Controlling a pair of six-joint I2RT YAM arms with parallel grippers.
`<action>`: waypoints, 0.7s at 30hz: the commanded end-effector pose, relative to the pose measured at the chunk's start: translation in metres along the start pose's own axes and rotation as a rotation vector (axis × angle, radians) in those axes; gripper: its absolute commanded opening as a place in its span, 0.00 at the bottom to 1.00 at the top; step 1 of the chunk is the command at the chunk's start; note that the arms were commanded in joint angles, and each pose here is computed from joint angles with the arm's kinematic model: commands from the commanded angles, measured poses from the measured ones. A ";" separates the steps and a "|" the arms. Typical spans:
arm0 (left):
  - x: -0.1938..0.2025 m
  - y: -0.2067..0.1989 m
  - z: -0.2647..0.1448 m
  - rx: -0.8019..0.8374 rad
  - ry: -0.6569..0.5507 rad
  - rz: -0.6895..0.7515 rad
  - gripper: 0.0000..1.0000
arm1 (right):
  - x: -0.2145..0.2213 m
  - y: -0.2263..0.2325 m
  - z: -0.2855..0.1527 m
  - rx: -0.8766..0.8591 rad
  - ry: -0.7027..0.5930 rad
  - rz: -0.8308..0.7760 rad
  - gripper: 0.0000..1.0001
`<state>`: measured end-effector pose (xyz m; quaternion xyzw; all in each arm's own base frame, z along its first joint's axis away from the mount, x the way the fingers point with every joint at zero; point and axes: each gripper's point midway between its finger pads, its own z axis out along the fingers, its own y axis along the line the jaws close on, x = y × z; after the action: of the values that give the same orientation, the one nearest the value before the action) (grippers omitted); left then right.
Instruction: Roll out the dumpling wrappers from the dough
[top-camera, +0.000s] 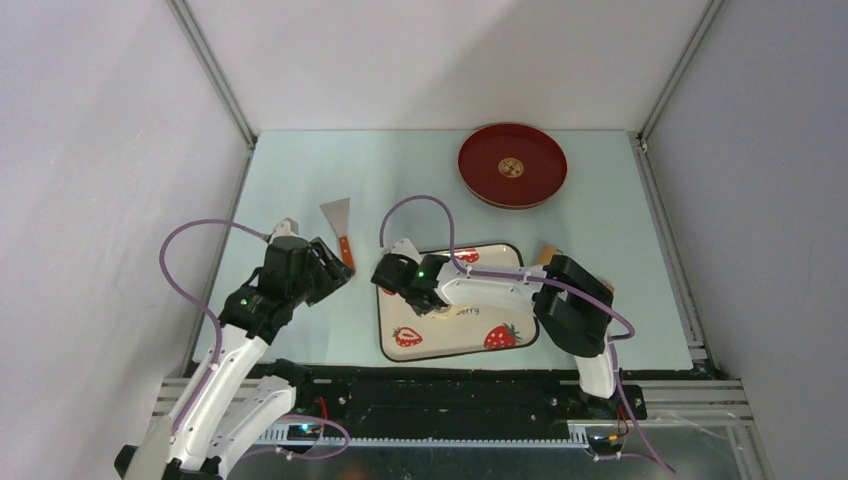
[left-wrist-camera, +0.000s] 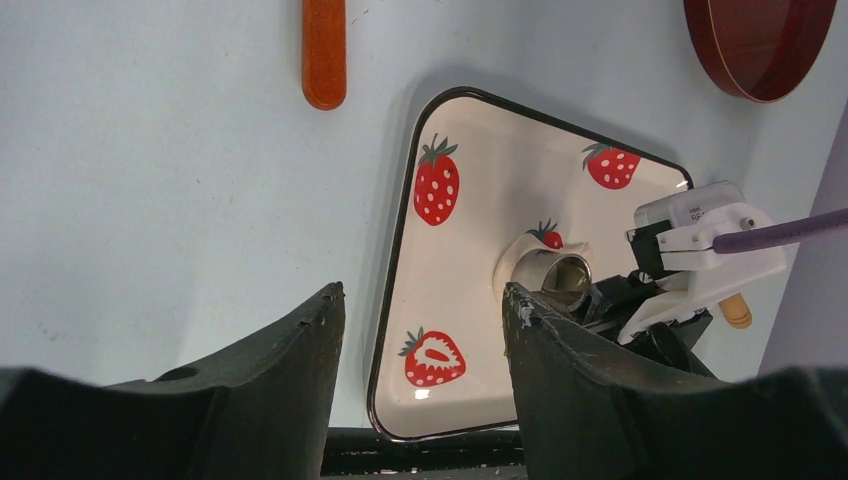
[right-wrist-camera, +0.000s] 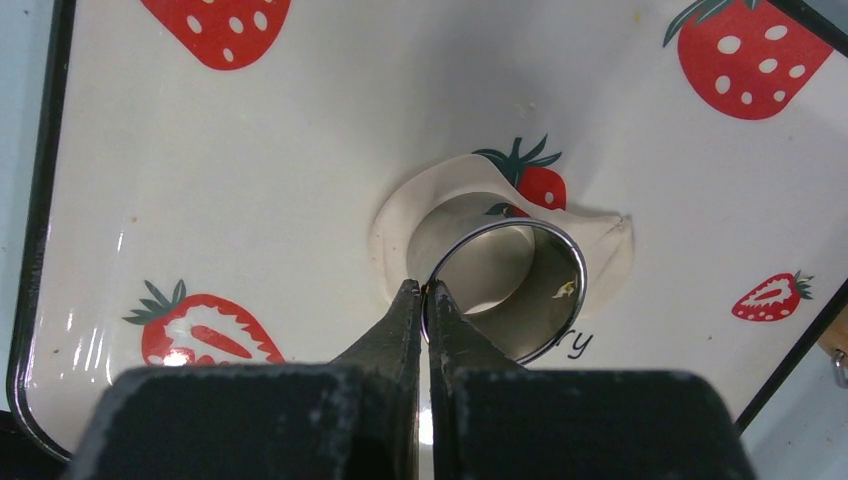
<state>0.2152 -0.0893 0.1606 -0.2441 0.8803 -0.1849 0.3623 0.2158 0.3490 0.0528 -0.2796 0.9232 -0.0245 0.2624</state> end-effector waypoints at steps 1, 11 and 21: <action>-0.003 -0.001 -0.001 0.012 -0.011 0.010 0.63 | -0.007 -0.002 -0.002 0.037 -0.016 -0.003 0.00; -0.003 -0.001 -0.001 0.012 -0.015 0.010 0.63 | -0.022 -0.001 -0.027 0.009 -0.060 0.023 0.56; 0.007 -0.007 0.009 0.034 0.060 0.067 0.63 | -0.046 -0.003 -0.080 -0.146 -0.111 0.134 0.75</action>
<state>0.2154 -0.0908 0.1578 -0.2366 0.8850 -0.1833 0.3566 0.2104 0.3566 0.0922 -0.2737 0.9223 0.0051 0.2729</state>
